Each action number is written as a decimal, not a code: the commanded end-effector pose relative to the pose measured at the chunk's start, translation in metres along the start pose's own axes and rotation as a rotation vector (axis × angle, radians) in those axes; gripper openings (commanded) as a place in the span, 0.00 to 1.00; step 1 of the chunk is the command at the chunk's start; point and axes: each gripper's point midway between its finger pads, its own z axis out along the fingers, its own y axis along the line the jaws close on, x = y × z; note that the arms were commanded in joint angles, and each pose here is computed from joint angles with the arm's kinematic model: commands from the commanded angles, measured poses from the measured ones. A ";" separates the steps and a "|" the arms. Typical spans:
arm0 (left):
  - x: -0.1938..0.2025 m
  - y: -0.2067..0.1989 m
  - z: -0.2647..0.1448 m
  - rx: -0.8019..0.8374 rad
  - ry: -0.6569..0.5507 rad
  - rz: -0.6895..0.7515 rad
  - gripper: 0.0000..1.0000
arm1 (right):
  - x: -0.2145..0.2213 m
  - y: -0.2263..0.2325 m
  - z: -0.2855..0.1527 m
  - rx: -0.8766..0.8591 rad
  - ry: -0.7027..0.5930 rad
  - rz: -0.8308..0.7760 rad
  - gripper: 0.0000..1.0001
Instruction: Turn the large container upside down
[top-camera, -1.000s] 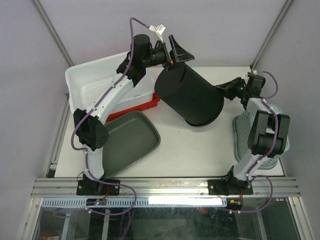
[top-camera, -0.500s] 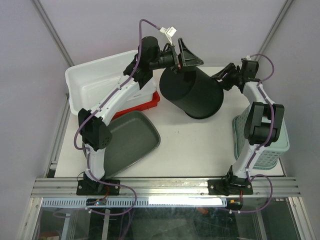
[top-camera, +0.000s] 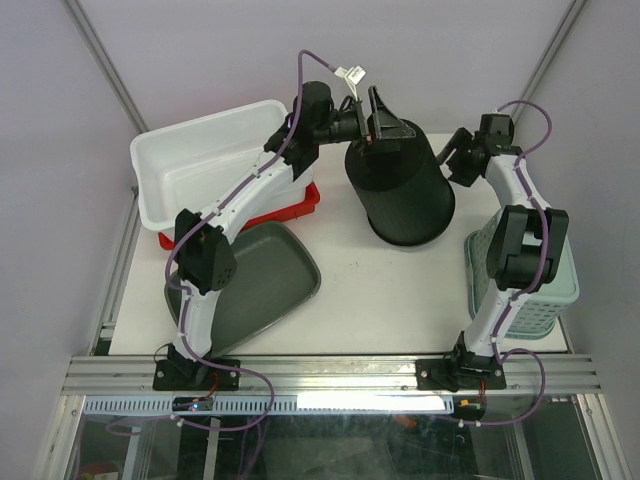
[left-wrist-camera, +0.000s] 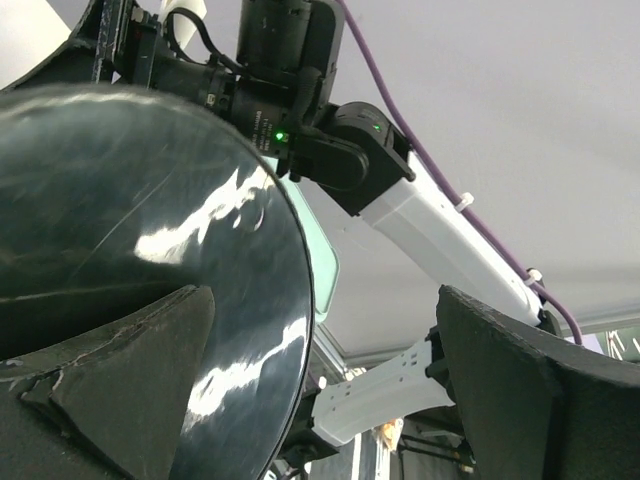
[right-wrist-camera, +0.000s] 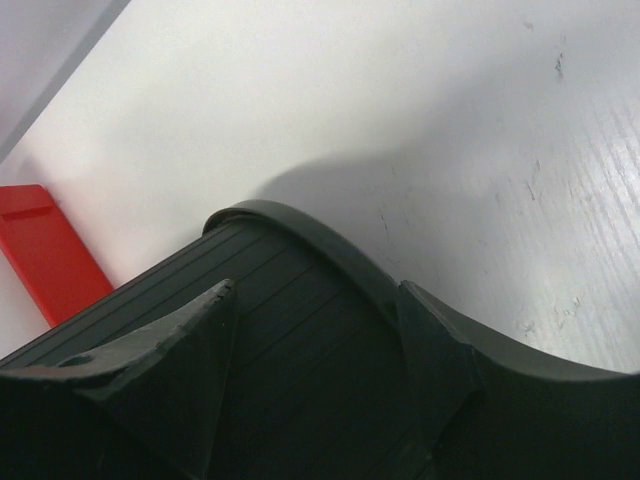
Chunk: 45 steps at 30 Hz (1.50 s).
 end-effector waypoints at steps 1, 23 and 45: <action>-0.003 -0.021 0.004 0.062 0.005 0.024 0.99 | -0.013 0.017 -0.023 -0.009 -0.061 -0.042 0.68; -0.034 -0.076 -0.046 -0.014 -0.102 0.308 0.99 | -0.085 0.096 -0.228 -0.183 -0.492 -0.328 0.83; -0.110 0.043 -0.325 -0.911 -0.489 0.275 0.99 | 0.218 0.219 -0.211 -0.637 0.136 -0.954 0.78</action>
